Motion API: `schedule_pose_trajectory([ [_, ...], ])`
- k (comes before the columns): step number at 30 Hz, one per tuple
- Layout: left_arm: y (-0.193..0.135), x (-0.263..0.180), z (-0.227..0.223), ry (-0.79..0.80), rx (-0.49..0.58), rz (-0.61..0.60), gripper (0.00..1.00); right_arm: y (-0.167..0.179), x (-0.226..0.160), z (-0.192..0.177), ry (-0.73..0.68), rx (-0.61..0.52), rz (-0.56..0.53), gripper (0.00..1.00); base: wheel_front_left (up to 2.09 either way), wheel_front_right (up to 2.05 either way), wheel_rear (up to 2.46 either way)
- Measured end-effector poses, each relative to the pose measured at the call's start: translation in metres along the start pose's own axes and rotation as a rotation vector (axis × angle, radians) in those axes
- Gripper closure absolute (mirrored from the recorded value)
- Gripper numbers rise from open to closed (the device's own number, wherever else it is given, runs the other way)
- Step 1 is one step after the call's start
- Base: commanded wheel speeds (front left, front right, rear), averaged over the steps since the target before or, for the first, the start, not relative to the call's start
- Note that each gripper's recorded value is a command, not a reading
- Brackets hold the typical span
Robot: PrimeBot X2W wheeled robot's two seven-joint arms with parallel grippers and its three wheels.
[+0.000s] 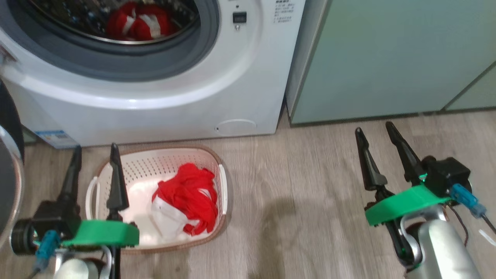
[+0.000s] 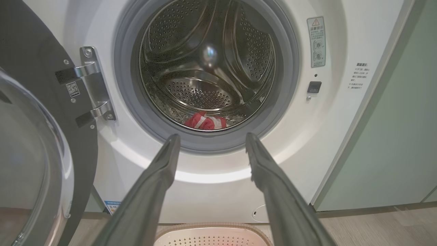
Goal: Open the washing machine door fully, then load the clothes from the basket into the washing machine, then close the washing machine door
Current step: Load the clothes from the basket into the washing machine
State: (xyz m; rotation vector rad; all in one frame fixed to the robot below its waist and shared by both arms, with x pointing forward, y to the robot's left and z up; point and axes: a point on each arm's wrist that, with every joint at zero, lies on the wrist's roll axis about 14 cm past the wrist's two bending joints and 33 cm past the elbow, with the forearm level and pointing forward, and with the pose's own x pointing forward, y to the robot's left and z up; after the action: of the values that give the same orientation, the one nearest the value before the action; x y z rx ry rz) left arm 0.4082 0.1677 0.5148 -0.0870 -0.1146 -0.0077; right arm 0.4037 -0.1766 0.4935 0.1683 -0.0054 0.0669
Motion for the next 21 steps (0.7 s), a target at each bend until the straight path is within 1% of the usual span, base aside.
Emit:
schedule_pose_trajectory([
  [11,0.0,-0.033,0.004,0.016,0.018,-0.004,0.0,0.0,-0.032,0.017,-0.016,-0.01,-0.011,0.0,0.0,0.0,0.0],
  [21,-0.005,-0.044,0.004,0.028,0.026,-0.028,0.0,0.002,-0.044,0.023,-0.02,-0.01,-0.01,0.0,0.0,0.0,0.0],
])
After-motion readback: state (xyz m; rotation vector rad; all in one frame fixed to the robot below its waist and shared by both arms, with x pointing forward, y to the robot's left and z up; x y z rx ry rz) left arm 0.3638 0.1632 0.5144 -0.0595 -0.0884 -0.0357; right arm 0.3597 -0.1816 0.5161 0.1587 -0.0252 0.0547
